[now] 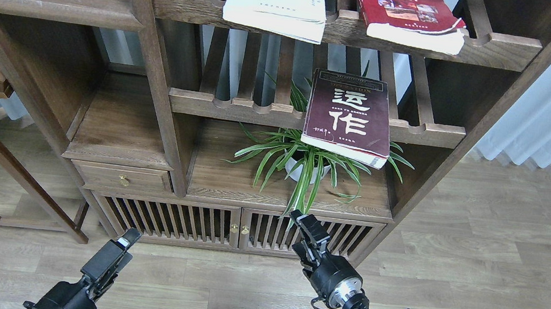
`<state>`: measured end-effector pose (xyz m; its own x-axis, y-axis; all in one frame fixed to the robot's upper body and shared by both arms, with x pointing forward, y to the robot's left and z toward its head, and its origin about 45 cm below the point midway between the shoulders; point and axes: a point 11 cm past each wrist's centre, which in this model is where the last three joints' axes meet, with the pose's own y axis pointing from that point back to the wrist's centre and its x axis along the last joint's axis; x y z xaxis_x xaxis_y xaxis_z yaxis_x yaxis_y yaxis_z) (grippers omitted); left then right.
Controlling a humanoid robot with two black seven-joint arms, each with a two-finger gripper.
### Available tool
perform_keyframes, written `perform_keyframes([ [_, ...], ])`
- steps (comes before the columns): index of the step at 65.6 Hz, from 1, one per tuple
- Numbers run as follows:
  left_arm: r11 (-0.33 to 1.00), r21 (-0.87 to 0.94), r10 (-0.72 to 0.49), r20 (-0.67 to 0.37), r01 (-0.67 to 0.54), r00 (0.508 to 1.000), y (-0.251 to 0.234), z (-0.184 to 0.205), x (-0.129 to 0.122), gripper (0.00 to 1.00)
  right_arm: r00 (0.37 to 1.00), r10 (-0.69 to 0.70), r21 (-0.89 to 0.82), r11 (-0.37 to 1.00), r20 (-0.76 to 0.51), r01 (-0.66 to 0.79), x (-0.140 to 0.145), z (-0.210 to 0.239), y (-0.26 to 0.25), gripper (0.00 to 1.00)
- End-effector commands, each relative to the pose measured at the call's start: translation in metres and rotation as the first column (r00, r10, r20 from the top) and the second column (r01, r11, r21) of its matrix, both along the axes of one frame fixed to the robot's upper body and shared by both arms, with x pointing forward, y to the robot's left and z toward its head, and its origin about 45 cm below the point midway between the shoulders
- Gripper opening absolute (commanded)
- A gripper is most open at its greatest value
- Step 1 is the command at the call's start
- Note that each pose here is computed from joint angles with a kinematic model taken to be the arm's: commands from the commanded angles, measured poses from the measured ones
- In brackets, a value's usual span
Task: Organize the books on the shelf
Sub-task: 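Reach the right gripper toward the maroon book on the middle shelf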
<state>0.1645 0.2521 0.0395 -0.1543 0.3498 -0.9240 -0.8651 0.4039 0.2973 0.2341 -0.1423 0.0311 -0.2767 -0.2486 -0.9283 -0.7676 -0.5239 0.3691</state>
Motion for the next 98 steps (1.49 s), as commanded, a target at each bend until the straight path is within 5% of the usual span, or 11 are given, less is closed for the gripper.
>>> perform_keyframes([
  [1, 1.0, 0.01, 0.026, 0.014, -0.026, 1.0, 0.009, 0.002, 0.007, 1.0, 0.996, 0.055, 0.046, 0.997, 0.075, -0.059, -0.005, 0.008, 0.014, 1.0],
  [51, 0.999, 0.032, 0.035, 0.016, -0.035, 0.999, 0.015, 0.001, 0.006, 1.0, 0.993, 0.09, -0.023, 0.996, 0.074, -0.088, 0.011, -0.006, 0.005, 1.0],
  [71, 0.999, 0.031, 0.032, 0.018, -0.032, 0.999, 0.014, 0.001, 0.006, 1.0, 0.958, 0.103, 0.067, 0.99, 0.267, -0.125, 0.02, 0.018, 0.009, 1.0],
  [98, 0.998, 0.045, 0.031, 0.03, -0.033, 0.999, 0.019, 0.003, 0.013, 1.0, 0.945, 0.094, 0.057, 0.991, 0.312, -0.118, 0.042, 0.031, 0.007, 1.0],
])
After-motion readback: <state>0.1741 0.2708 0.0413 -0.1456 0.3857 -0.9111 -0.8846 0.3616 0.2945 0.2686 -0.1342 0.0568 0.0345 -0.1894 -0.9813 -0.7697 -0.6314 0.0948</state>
